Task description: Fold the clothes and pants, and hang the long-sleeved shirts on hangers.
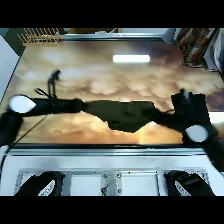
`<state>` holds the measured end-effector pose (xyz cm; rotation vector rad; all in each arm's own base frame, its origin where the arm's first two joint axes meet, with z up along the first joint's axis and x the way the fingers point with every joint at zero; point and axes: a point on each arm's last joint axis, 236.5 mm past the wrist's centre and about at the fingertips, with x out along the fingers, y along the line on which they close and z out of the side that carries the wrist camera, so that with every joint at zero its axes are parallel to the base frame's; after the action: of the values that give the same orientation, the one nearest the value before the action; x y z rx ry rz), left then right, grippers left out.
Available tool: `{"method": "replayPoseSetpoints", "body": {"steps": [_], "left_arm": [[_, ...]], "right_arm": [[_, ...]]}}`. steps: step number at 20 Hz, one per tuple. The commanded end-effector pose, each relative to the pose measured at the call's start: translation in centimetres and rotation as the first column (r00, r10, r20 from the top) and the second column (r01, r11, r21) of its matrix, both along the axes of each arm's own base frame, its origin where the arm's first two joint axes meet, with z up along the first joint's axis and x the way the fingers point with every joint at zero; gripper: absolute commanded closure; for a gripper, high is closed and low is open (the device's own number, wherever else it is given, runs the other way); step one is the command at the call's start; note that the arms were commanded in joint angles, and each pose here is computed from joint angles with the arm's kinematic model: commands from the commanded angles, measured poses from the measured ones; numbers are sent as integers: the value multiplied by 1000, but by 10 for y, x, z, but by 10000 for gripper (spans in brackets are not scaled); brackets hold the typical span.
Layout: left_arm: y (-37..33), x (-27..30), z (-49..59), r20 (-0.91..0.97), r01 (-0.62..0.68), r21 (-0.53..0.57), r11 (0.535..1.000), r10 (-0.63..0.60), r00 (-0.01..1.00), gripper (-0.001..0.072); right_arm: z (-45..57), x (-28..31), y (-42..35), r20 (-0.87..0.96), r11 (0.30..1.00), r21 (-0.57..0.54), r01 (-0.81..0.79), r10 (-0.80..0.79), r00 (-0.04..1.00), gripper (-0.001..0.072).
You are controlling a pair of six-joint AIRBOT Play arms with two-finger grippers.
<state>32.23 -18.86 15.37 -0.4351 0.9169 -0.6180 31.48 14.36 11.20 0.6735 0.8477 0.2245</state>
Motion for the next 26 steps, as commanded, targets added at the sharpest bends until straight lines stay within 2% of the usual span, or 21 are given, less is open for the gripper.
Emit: {"method": "replayPoseSetpoints", "body": {"steps": [1, 3, 6, 11, 14, 18, 21, 24, 26], "left_arm": [[3, -31, 177, 389, -5, -108, 994, 47, 920, 686], [1, -70, 253, 566, 41, -161, 986, 58, 822, 686], [1, -126, 316, 684, 113, -233, 966, 80, 725, 686], [3, -162, 336, 691, 161, -291, 943, 91, 717, 686], [4, -121, 285, 556, 46, -262, 964, 113, 823, 686], [-15, -51, 163, 275, -17, -110, 994, 47, 960, 686], [-15, 20, 79, 152, -98, 14, 995, 94, 984, 686], [-29, 80, 15, 92, -72, 107, 992, 63, 994, 686], [-33, 120, -16, 36, -79, 131, 988, 75, 997, 686]], "right_arm": [[153, -27, -15, 226, 992, -106, -73, 96, 969, 680], [221, -49, -6, 341, 992, -55, -112, 124, 932, 680], [270, -84, 6, 421, 984, 21, -177, 152, 894, 680], [247, -123, 8, 253, 978, 108, -179, 147, 956, 679], [221, -126, 8, 93, 980, 151, -134, 120, 988, 679], [158, -98, 10, -129, 989, 107, -99, 112, 985, 679], [88, -46, 4, -261, 993, -22, -117, 108, 959, 679], [26, 23, -3, -309, 980, -145, -134, 83, 947, 679], [-8, 66, -6, -310, 976, -179, -123, 62, 949, 679]]}}
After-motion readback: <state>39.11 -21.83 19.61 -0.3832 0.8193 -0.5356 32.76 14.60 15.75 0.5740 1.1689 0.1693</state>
